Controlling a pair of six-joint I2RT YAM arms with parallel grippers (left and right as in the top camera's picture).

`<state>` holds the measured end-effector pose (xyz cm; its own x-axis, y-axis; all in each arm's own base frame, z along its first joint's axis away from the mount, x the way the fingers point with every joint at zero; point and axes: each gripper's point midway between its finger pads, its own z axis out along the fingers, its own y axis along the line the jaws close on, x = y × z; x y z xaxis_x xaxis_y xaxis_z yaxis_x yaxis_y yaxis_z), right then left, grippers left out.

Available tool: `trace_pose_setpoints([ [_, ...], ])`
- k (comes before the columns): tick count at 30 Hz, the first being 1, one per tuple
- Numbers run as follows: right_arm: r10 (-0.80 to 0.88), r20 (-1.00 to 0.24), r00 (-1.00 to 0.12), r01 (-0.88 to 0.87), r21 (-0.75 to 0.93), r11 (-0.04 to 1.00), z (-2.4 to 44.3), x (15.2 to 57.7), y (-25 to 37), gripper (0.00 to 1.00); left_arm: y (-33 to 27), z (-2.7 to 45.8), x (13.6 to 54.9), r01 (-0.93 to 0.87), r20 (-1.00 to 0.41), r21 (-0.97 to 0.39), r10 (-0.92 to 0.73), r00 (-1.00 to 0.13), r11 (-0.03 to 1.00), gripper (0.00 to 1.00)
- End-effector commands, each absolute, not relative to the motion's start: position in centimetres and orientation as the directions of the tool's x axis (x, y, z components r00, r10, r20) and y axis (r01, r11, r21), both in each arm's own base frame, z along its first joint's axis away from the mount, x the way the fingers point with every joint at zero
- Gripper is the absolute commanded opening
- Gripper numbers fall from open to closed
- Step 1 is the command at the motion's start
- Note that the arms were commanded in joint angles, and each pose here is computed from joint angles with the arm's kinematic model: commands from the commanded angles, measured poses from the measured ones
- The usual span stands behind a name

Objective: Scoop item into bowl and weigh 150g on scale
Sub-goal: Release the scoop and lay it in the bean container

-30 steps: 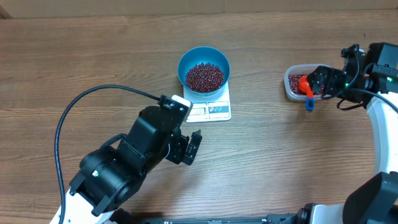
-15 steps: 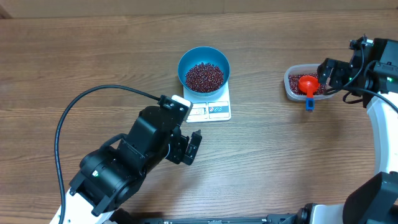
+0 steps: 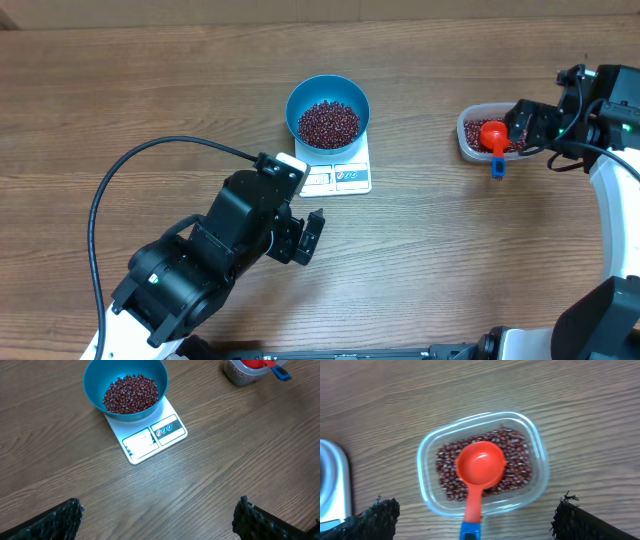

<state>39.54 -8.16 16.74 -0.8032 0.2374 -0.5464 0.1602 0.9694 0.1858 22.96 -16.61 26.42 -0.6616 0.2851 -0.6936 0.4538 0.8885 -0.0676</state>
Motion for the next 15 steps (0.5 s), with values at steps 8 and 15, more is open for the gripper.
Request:
trace_pose_setpoints([
  [8, 0.196, -0.559, -0.806, 0.045, 0.273, 0.961, 17.9, 39.9, -5.9, 1.00, -16.6, 26.2, 23.0, 0.463, -0.690, -0.048, 0.305, -0.656, 0.885, 0.99],
  [15, 0.089, -0.575, -0.814, 0.015, 0.131, 0.991, 19.3, 38.3, -5.3, 1.00, -16.6, 26.2, 23.0, 0.463, -0.690, -0.048, 0.305, -0.656, 0.885, 0.99],
])
